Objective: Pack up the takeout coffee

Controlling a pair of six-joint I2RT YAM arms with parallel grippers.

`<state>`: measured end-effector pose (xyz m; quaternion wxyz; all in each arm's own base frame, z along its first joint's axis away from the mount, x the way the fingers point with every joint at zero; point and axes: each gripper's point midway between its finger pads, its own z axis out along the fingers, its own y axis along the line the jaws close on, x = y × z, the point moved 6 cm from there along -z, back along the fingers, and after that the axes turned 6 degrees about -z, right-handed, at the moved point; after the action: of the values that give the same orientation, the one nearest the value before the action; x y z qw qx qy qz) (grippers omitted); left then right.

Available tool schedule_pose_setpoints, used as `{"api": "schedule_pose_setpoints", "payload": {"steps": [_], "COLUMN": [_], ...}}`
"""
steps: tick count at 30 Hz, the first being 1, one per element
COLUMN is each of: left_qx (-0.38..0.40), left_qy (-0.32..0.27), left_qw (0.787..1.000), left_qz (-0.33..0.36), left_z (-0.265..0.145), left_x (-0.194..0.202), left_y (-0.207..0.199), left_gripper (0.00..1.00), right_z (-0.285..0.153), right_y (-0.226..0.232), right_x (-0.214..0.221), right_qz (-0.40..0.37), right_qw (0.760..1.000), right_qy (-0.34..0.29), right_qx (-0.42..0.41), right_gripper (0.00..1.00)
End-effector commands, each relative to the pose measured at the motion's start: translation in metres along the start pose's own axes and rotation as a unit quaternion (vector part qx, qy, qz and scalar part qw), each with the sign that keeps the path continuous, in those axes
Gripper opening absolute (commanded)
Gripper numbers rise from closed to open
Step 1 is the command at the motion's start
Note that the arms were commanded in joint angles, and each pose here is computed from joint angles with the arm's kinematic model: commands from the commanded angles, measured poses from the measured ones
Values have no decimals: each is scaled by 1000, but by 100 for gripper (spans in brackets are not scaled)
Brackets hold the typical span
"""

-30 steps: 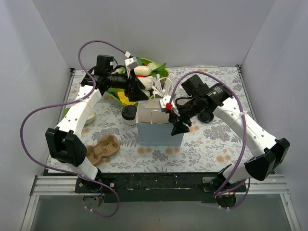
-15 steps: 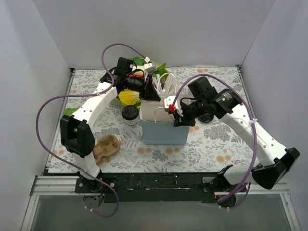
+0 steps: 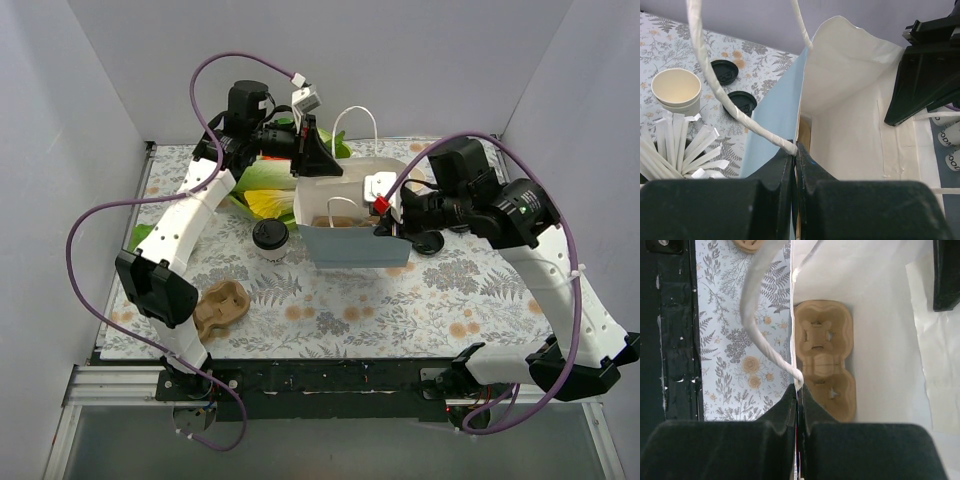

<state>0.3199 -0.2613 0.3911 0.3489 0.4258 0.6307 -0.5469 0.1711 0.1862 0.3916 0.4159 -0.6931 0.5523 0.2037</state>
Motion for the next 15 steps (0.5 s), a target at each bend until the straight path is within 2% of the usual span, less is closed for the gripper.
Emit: {"api": "schedule_pose_setpoints", "payload": {"steps": [1, 15], "left_qx": [2, 0], "left_qy": [-18, -4], "left_qw": [1000, 1000], "left_qz": [22, -9], "left_z": [-1, 8], "left_x": [-19, -2], "left_y": [-13, 7], "left_gripper": [0, 0], "right_z": [-14, -3], "right_y": [10, 24], "right_x": [-7, 11], "right_qz": [14, 37], "right_qw": [1000, 999], "right_qy": [-9, 2], "right_qx": [-1, -24], "right_gripper": [1, 1]}}
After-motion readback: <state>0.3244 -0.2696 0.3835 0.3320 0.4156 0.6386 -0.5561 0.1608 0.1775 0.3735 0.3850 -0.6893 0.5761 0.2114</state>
